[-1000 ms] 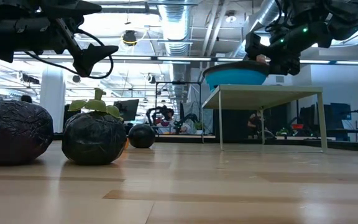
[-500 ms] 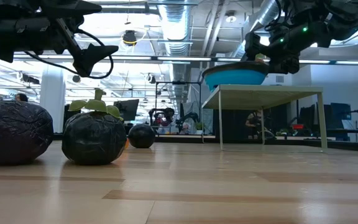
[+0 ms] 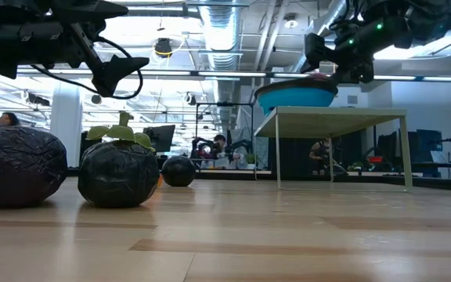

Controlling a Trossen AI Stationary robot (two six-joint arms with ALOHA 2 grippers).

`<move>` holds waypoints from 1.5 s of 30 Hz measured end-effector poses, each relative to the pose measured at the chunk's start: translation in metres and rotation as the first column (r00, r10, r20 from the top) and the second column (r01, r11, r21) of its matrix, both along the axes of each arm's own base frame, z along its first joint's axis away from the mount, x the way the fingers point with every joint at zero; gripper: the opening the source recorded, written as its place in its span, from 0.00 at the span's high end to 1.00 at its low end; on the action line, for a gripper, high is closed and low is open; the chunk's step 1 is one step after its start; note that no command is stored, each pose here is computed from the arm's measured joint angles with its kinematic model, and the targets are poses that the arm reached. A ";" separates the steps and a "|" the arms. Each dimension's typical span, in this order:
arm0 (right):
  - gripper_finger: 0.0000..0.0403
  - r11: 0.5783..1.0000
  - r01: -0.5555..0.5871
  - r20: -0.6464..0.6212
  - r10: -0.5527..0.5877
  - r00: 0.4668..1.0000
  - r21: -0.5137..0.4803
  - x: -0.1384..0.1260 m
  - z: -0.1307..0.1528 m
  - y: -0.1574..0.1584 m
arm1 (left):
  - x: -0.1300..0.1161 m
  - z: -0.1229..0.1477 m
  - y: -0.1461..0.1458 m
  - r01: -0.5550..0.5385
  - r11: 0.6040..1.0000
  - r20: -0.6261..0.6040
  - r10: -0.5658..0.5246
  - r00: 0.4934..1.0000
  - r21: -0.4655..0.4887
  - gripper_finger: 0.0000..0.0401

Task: Pick & Place Fruit
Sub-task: Put the pink peach into the blue strainer bowl on the shelf, then put the top violet plum into the blue strainer bowl on the shelf

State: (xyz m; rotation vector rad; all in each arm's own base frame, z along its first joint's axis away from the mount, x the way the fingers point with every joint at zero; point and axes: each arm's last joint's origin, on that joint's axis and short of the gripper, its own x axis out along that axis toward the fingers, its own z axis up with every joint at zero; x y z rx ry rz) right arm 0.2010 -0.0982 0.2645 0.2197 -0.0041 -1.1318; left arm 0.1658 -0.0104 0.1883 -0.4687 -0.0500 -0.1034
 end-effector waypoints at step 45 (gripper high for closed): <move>0.96 0.911 -0.406 -0.153 0.412 0.898 0.073 0.024 0.077 0.037 | 0.000 0.000 0.000 0.000 1.000 0.000 0.000 1.000 0.001 0.08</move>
